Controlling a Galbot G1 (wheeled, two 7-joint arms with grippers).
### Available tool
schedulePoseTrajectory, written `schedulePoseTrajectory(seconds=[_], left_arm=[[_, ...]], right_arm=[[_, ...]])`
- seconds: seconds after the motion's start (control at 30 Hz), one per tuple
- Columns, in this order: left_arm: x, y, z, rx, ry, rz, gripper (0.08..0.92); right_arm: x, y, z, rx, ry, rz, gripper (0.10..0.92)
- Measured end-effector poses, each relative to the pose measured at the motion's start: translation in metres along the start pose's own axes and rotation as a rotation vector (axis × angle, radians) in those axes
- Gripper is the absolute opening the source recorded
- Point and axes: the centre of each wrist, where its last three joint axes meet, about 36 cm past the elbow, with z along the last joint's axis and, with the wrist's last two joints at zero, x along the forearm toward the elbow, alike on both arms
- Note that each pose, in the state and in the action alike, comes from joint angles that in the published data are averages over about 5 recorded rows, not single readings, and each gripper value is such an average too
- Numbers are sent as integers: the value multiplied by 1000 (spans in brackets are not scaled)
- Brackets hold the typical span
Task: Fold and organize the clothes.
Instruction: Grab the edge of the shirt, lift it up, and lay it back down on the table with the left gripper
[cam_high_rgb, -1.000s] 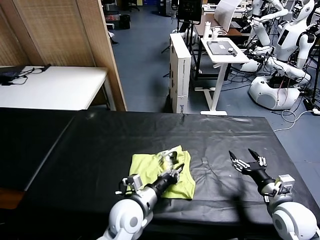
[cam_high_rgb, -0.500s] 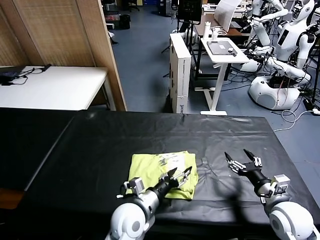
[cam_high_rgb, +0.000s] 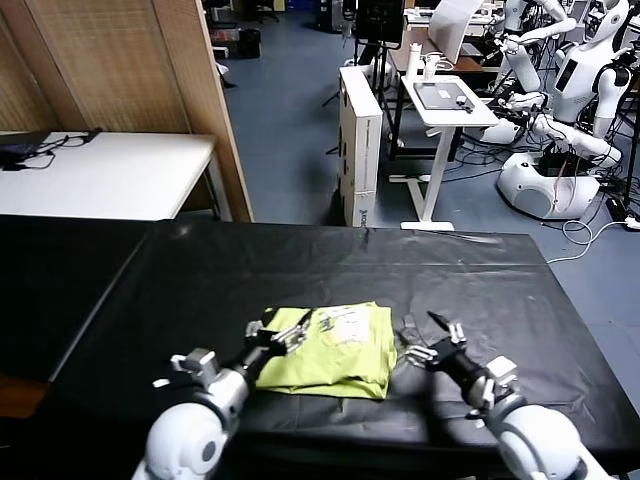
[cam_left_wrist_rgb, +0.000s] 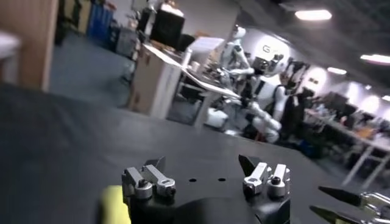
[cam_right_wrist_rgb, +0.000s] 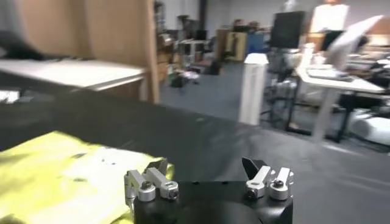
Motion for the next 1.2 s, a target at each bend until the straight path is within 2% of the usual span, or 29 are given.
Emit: schedulePoseTrajectory(seconds=[0.43, 1.03, 1.13, 1.2], left_arm=[[-4, 0, 35, 84, -1, -60, 907], [4, -16, 58, 150, 15, -89, 905], [4, -17, 60, 158, 16, -88, 882], [5, -18, 62, 165, 18, -85, 823]], right_arm=[[5, -15, -10, -23, -48, 40, 907], [4, -28, -22, -30, -83, 65, 907], [4, -29, -23, -29, -85, 67, 907], [4, -29, -23, -28, -86, 68, 907]])
